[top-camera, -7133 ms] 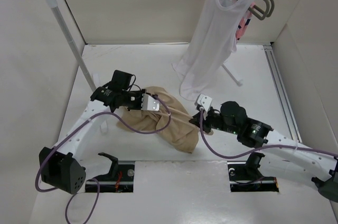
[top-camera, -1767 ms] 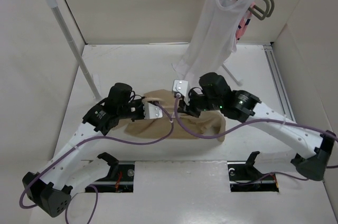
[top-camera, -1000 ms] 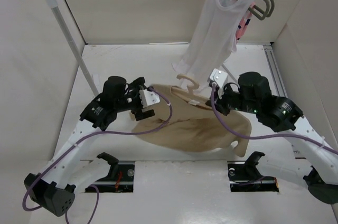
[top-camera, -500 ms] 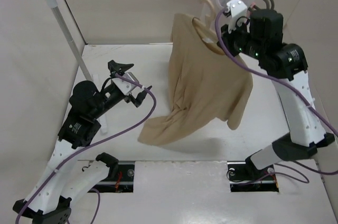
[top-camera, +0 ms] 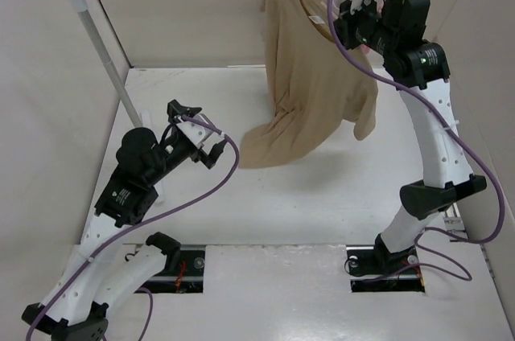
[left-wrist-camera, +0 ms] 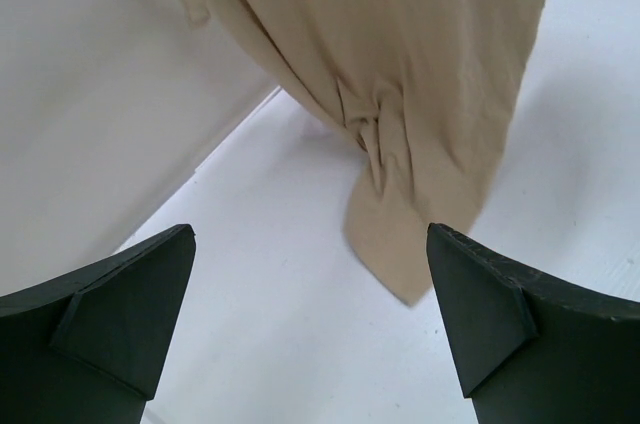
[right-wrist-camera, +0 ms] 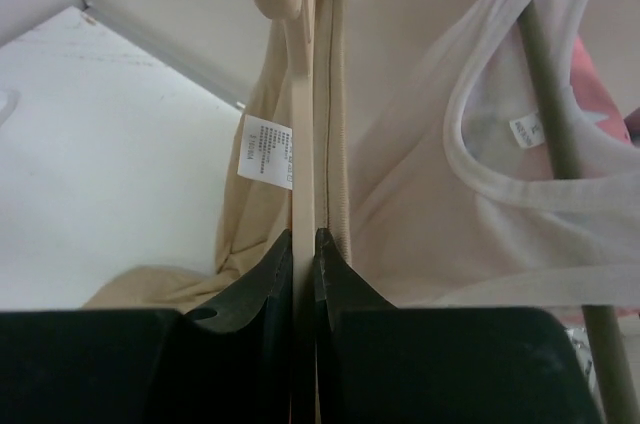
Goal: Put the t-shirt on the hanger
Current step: Hang the hanger with tshirt onto the clothesline
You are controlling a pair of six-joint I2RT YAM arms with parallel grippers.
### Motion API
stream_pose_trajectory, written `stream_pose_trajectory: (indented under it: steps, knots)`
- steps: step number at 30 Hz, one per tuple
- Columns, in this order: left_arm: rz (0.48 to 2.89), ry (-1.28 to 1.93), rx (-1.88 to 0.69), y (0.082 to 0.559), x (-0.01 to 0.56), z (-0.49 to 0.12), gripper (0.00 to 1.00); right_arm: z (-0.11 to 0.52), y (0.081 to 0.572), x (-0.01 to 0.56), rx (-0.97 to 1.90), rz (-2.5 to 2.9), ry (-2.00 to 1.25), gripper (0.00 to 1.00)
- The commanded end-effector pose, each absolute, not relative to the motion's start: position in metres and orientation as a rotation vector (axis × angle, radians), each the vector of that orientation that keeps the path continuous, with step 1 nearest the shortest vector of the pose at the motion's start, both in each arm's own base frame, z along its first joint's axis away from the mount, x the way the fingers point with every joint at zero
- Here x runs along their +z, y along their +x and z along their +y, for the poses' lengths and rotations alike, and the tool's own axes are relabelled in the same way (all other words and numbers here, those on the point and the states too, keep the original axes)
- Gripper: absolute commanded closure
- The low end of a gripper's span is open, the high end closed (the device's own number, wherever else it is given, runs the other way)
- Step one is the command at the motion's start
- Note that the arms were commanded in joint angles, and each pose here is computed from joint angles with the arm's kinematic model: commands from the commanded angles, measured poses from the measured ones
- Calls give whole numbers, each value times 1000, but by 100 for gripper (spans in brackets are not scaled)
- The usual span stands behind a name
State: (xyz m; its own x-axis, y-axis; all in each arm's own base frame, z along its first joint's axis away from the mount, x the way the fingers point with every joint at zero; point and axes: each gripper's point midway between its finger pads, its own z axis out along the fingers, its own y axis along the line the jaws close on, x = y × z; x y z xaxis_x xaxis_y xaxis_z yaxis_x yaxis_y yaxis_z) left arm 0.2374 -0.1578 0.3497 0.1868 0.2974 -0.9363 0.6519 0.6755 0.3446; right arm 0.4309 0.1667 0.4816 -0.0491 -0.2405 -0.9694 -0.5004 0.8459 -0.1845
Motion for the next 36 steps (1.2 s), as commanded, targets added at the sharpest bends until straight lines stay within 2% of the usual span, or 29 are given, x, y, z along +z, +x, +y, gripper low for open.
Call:
stream_pose_trajectory:
  steps: [1,9,14,20,24,28,32,33,34,36]
  knots:
    - [1388,826,-269,242,351,-154,0,164,414,583,227,1278,-518,100]
    - [1398,839,-247,249,333,-154,0,153,406,609,220,1184,-417,100]
    - [1407,852,-226,256,324,-155,0,157,433,605,232,1212,-371,100]
    - [1403,857,-200,262,324,-155,0,161,472,585,255,1267,-327,100]
    - [1414,852,-191,259,318,-151,0,168,494,552,264,1338,-332,100]
    - [1418,846,-184,259,316,-149,0,175,503,518,288,1416,-354,100]
    - [1422,839,-177,260,316,-147,0,174,493,509,302,1443,-359,99]
    - [1413,836,-176,258,318,-146,0,173,489,506,302,1456,-361,74]
    - [1413,836,-176,258,318,-146,0,172,486,505,302,1466,-362,55]
    - [1421,839,-177,258,316,-146,0,171,469,509,287,1466,-390,24]
